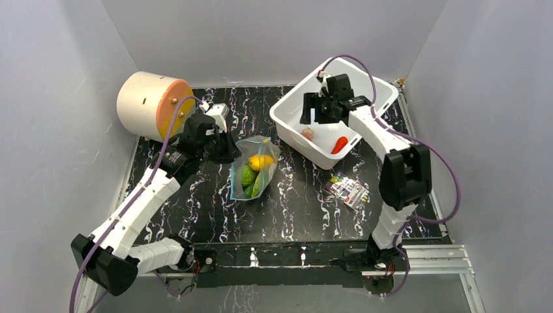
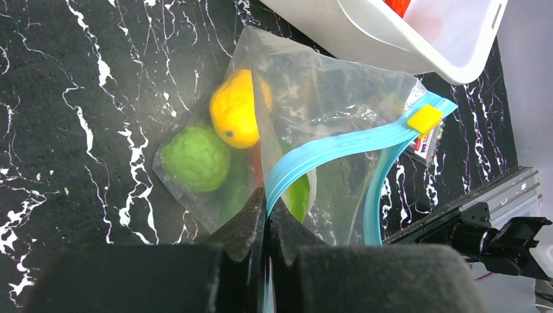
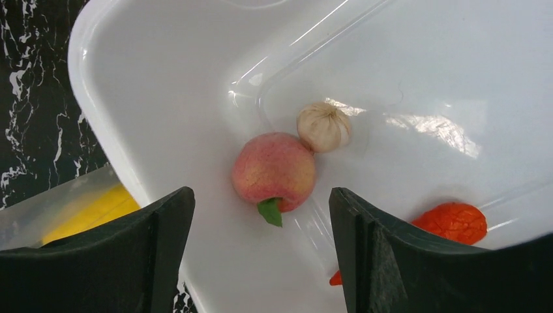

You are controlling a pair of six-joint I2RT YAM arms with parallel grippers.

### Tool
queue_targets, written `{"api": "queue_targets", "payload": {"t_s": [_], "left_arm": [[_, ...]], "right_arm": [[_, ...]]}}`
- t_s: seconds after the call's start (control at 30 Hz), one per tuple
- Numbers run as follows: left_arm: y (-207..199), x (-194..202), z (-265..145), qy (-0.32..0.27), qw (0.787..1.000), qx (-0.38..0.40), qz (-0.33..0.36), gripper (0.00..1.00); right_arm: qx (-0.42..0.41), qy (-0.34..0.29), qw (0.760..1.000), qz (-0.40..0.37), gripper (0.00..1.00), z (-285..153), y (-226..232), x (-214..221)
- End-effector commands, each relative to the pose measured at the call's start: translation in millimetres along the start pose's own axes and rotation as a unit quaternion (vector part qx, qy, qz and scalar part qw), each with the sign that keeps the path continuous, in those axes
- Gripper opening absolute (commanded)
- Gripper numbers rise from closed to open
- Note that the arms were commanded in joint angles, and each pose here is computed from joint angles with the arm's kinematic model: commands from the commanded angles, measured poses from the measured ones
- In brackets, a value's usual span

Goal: Place the food in the zip-top bag and seal the zipper
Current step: Pick up the fake fruit from the bin.

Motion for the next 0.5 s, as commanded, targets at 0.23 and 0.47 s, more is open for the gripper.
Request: {"api": "queue_targets", "payload": {"t_s": [0.23, 0.47], "left_arm": [[2, 3, -21, -0.02, 1.0, -0.01, -0.012, 0.0], [0, 7, -17, -0.012, 1.0, -0.001, -0.016, 0.0]], "right_arm": [[-0.077, 0.152, 0.985, 0.0, 0.79, 50, 11, 32], [-0.038, 0.212, 0.977, -0.005, 0.79, 63, -13, 63]]}}
Point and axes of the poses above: each gripper's point midway between its finger pads, its own z axis out along the fingers, its own y axis along the line the jaws close on, x = y × z, the point moved 1 cm from there along -z, back along the fingers, and after that the axes turned 11 degrees about z, right-handed, at the moved point
